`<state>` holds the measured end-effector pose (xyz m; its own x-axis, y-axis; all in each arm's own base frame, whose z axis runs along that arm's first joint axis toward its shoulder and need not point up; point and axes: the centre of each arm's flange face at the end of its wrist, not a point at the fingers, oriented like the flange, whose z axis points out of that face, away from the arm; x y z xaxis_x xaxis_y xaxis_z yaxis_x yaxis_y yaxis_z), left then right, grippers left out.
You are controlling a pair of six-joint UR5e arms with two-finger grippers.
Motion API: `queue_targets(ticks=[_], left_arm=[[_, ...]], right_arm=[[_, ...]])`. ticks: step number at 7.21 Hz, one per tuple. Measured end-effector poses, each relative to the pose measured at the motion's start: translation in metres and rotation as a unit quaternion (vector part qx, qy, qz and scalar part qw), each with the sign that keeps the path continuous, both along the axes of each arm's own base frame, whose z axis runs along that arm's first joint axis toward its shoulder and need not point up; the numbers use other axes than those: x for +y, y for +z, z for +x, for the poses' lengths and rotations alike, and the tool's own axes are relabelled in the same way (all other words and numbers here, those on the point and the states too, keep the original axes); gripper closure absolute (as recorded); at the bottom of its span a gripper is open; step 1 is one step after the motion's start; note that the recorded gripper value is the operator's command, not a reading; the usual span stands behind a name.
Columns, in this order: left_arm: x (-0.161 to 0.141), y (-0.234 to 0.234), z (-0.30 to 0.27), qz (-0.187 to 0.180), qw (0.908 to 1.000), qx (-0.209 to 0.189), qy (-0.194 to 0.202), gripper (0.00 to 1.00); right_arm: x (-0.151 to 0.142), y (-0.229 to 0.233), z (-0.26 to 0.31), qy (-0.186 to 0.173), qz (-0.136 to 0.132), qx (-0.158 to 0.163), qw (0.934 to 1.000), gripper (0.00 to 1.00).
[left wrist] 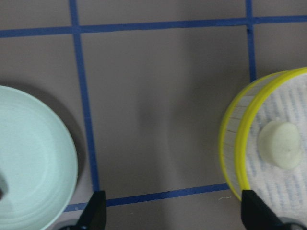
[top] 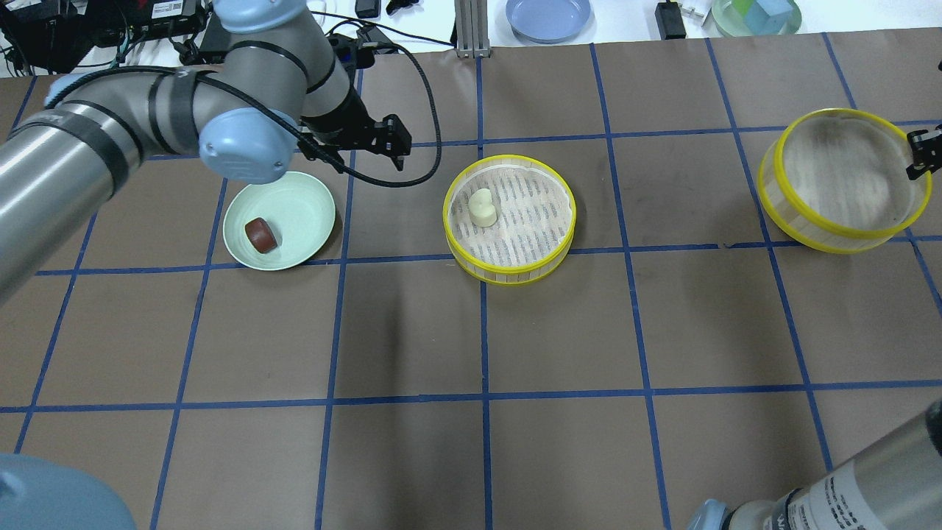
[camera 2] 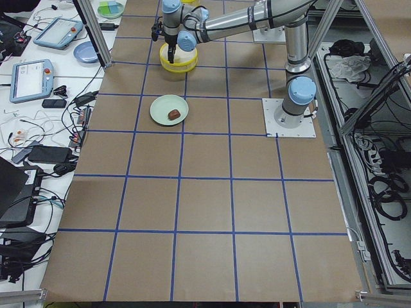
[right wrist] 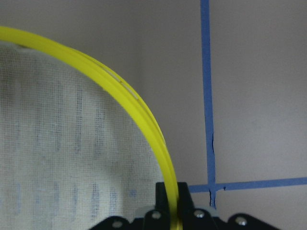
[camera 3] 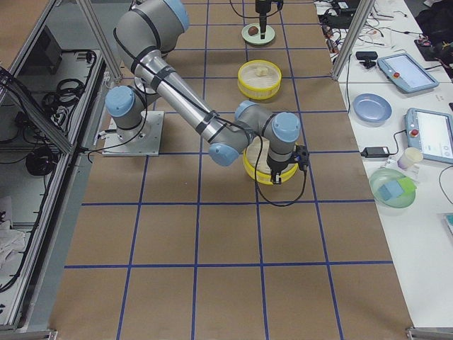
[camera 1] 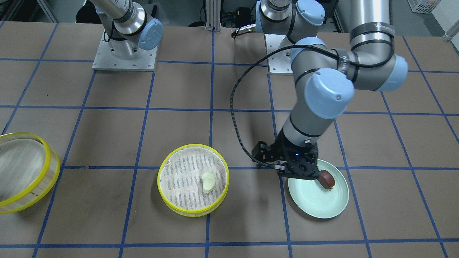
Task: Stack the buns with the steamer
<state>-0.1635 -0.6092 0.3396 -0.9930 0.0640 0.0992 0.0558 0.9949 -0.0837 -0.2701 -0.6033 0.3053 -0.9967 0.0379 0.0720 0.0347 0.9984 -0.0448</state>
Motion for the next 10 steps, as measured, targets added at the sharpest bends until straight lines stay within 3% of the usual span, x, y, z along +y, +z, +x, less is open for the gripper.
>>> queue_targets(ticks=[2, 4, 8, 10], left_arm=[[-0.005, -0.003, 0.080, 0.030, 0.9987, -0.006, 0.040, 0.00], [-0.005, -0.029, 0.120, 0.061, 0.9949, -0.003, 0.080, 0.00], [0.000, -0.117, 0.177, 0.144, 0.9698, 0.005, 0.197, 0.00], [-0.007, -0.143, 0.183, 0.154, 0.9641, 0.005, 0.216, 0.06]], right_arm=[[-0.006, 0.027, 0.053, -0.024, 0.003, 0.008, 0.9997, 1.00], [-0.015, 0.047, 0.134, -0.045, 0.003, 0.004, 0.9990, 1.00], [0.003, 0.039, 0.322, -0.119, 0.030, -0.007, 0.9925, 1.00], [0.015, 0.032, 0.393, -0.153, 0.025, -0.010, 0.9878, 1.00]])
